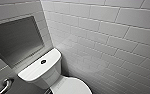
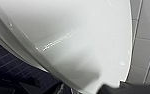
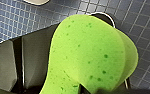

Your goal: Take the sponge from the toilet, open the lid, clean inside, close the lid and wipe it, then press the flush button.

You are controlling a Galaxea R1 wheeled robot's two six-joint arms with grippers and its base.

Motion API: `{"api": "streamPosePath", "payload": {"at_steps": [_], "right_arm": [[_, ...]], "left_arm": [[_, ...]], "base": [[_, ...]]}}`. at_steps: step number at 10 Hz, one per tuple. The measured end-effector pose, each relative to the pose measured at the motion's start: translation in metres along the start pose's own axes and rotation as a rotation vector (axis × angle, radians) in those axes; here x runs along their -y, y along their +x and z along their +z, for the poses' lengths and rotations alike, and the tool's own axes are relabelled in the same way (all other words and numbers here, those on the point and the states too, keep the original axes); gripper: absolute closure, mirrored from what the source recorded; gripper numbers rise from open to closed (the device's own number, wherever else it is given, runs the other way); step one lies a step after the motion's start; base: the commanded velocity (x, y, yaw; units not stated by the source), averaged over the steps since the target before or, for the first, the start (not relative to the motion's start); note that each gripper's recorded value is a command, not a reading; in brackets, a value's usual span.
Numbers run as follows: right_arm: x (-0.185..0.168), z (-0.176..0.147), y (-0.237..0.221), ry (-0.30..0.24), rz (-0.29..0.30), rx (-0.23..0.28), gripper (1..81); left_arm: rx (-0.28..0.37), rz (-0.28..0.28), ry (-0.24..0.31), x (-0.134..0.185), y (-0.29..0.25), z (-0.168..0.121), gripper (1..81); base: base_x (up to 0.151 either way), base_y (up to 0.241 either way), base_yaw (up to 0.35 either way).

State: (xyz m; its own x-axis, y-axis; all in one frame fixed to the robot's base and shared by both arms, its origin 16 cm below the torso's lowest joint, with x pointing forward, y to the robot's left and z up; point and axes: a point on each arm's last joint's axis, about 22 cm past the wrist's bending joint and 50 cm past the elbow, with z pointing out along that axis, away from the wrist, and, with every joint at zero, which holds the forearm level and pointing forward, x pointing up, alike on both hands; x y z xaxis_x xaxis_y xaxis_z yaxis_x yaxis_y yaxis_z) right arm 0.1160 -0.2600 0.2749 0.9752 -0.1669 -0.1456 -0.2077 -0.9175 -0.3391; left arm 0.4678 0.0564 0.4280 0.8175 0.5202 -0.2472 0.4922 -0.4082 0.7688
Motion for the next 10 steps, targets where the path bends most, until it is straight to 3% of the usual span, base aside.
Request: {"api": "streamPosePath", "payload": {"at_steps": [7,10], "right_arm": [[0.0,0.0,0.0,0.0,-0.001,0.0,81.1],[0.002,0.001,0.0,0.003,-0.001,0.0,81.1]], "left_arm": [[-0.019,-0.025,-0.044,-0.016,0.003,-0.017,1.0],[-0.029,-0.025,-0.089,-0.037,0.006,-0.026,1.0]], "base": [[0.0,0.0,0.0],[0.0,0.0,0.0]]}}
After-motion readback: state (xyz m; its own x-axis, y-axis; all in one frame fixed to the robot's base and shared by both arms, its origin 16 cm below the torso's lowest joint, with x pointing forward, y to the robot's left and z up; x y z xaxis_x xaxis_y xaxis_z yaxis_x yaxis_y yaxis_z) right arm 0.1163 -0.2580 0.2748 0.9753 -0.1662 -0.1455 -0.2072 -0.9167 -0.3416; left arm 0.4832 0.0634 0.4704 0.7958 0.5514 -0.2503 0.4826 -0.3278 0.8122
